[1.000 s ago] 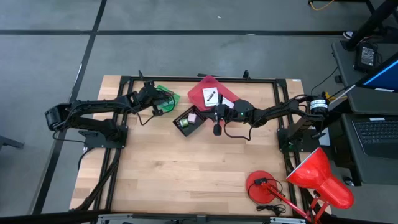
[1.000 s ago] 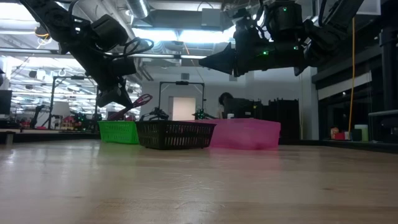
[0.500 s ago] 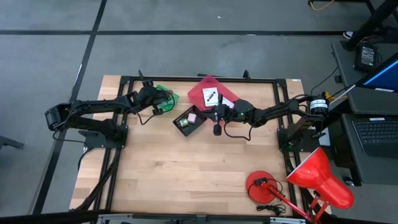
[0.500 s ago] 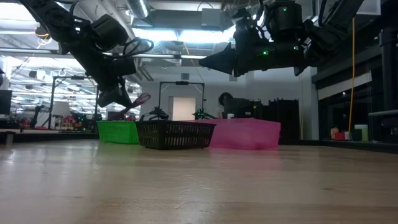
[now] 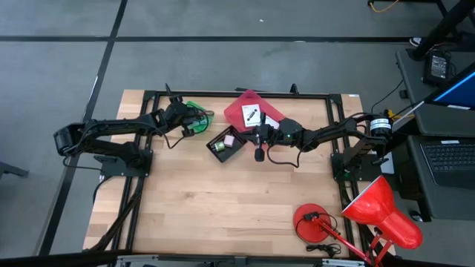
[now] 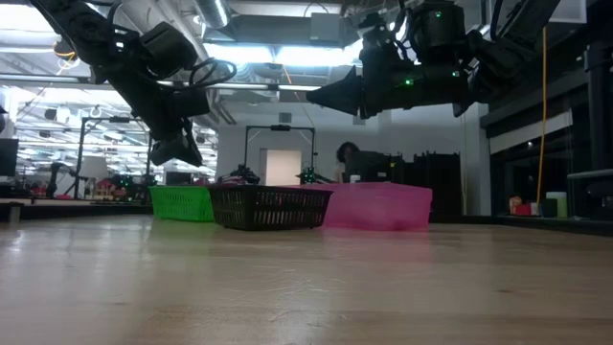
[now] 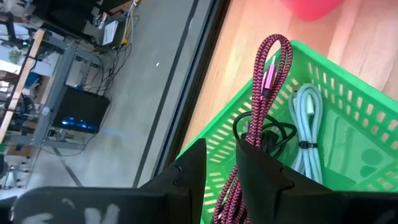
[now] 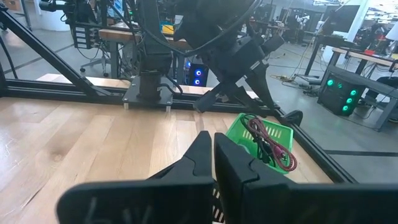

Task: Pick and place items into bin
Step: Return to Home Position

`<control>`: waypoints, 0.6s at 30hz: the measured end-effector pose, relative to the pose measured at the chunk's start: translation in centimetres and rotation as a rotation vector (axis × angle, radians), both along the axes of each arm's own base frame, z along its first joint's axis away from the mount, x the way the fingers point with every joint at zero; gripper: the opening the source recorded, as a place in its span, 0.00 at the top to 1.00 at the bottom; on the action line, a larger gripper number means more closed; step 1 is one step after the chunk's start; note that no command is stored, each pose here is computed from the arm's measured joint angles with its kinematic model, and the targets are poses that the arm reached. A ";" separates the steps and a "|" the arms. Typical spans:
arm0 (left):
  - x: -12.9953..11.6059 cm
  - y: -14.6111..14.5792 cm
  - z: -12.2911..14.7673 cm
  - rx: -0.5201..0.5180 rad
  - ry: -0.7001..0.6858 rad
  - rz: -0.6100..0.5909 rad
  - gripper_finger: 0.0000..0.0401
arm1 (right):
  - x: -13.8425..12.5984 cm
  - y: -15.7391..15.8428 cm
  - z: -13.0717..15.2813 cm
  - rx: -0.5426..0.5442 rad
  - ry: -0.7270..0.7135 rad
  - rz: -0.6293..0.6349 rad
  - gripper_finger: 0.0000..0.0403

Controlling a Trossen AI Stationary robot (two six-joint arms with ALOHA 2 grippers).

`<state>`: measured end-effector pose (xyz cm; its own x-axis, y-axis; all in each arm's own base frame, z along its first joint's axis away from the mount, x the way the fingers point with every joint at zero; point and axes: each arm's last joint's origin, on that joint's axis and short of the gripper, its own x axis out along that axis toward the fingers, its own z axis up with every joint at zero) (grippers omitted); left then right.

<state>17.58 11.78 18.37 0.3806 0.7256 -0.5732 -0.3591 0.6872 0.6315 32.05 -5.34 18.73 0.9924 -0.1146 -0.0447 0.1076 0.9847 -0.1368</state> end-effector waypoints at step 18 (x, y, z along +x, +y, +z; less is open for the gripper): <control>0.6 -3.0 2.5 -0.002 -0.174 -0.224 0.92 | 0.0 0.0 0.0 0.057 -0.006 -0.003 1.00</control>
<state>18.18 8.74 20.87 0.6242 0.6111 -0.4868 -0.3011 0.7631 0.5719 32.05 -5.34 18.72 0.9924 -0.1148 -0.0451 0.1109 0.9906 -0.0800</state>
